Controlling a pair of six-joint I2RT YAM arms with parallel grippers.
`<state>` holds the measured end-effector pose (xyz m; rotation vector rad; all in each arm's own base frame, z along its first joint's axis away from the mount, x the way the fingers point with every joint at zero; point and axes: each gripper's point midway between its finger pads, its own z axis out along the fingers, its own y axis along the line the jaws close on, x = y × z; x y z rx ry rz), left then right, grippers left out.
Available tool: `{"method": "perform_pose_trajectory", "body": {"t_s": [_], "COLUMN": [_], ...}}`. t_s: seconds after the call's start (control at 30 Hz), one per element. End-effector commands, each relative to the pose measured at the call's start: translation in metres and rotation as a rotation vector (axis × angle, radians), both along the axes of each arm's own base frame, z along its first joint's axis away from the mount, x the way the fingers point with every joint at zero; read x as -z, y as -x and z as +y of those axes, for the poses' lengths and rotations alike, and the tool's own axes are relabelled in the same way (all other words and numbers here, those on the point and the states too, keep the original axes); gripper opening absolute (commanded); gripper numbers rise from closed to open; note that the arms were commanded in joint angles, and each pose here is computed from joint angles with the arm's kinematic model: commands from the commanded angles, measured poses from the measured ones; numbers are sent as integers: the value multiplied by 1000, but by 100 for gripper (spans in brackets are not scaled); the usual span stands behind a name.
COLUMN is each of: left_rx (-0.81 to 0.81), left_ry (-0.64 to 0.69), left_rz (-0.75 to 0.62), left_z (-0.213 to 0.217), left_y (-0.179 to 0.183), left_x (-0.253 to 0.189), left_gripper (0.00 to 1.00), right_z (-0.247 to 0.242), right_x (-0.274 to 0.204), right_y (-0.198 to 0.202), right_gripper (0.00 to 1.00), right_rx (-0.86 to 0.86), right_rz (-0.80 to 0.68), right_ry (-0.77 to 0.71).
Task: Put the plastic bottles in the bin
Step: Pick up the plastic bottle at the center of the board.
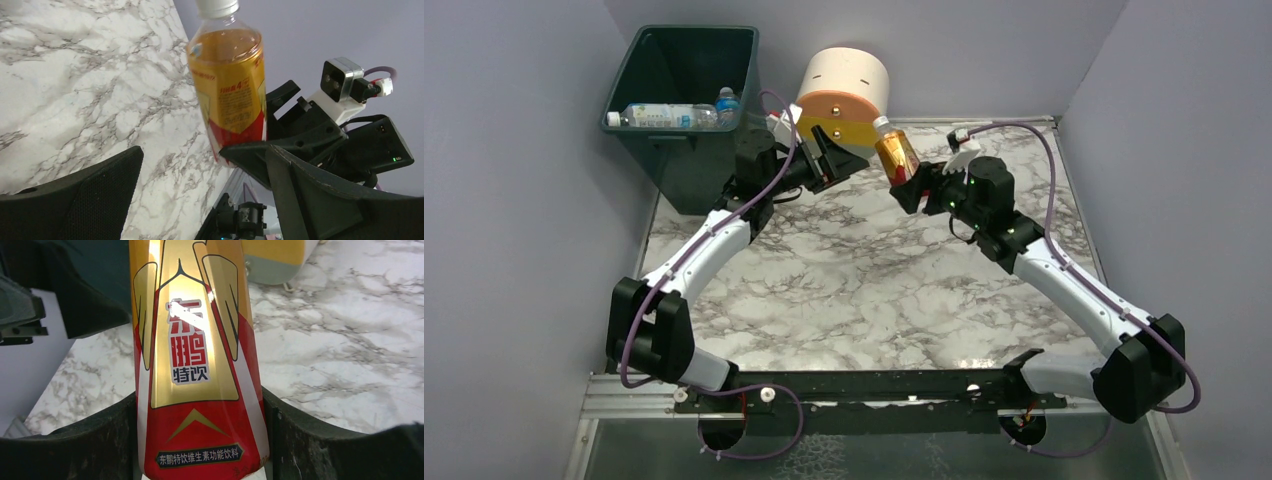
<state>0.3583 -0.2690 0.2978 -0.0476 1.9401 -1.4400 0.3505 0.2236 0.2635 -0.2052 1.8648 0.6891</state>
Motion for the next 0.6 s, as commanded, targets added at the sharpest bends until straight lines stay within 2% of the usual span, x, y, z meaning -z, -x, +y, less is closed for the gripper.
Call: {"method": "perform_pose_trajectory", "body": {"t_s": [0.0,0.57], "left_rx": [-15,-26], "left_ry": [63,51], "left_rz": [-95,-90], "left_z": [-13,-27], "left_y": [-5,-6], "left_x": [-32,-24], "left_gripper": [99,99], "right_z": [24,80], "right_x": [-10,-10], "right_y": [15,43], "right_gripper": [61,61], "right_rx": [-74,-173], "right_rz": [5,1], "right_ry": [-51,-53]}}
